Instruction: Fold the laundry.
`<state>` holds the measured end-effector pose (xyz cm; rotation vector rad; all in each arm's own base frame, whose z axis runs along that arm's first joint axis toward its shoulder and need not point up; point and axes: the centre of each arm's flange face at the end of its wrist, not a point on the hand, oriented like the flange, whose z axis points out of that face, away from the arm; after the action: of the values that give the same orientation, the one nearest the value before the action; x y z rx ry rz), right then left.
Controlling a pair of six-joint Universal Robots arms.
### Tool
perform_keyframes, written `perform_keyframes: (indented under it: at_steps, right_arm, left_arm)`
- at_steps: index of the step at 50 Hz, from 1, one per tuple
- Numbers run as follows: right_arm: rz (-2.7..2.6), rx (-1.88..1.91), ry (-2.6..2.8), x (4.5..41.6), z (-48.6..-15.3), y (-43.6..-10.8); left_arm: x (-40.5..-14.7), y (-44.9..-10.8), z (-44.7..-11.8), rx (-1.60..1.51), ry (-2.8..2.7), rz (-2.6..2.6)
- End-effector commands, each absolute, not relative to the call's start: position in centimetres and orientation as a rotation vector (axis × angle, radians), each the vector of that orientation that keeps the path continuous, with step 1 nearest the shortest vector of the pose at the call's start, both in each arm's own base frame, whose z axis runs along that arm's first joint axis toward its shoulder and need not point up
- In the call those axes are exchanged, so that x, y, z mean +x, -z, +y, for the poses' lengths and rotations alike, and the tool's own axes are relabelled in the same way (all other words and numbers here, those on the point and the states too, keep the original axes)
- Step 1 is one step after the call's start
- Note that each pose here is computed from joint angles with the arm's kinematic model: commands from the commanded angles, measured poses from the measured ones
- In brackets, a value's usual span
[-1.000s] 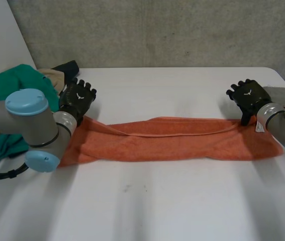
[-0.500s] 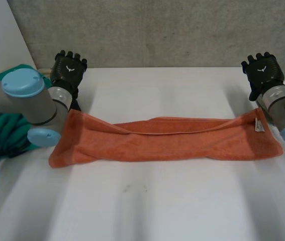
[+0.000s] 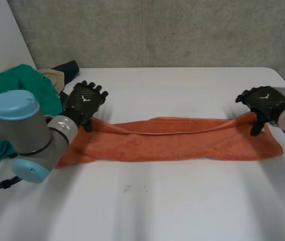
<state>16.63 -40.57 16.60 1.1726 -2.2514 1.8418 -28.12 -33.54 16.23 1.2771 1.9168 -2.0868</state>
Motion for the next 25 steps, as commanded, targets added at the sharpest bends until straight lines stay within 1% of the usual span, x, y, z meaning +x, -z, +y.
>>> perform_keyframes:
  at_steps: [1, 5, 14, 20, 23, 25]
  right_arm:
    - [-2.22, 1.252, -1.887, 19.2, -42.5, -13.7]
    - [-2.17, 1.247, -1.921, 19.5, -43.5, -12.9]
    - [-2.111, 1.254, -1.964, 20.3, -44.5, -12.1]
    - [-2.093, 1.232, -1.962, 20.6, -45.7, -10.9]
    - [-2.062, 1.212, -1.981, 20.6, -46.3, -11.1]
    - [-1.991, 1.155, -2.013, 20.5, -47.4, -11.7]
  left_arm:
    - [-29.9, -14.4, -35.8, 1.305, 2.118, 1.914]
    - [-30.4, -13.9, -37.1, 1.3, 2.137, 1.896]
    - [-31.0, -13.1, -38.8, 1.306, 2.161, 1.868]
    - [-31.1, -11.8, -40.1, 1.298, 2.157, 1.865]
    - [-31.3, -11.4, -41.1, 1.28, 2.172, 1.845]
    - [-31.3, -11.4, -41.9, 1.253, 2.186, 1.824]
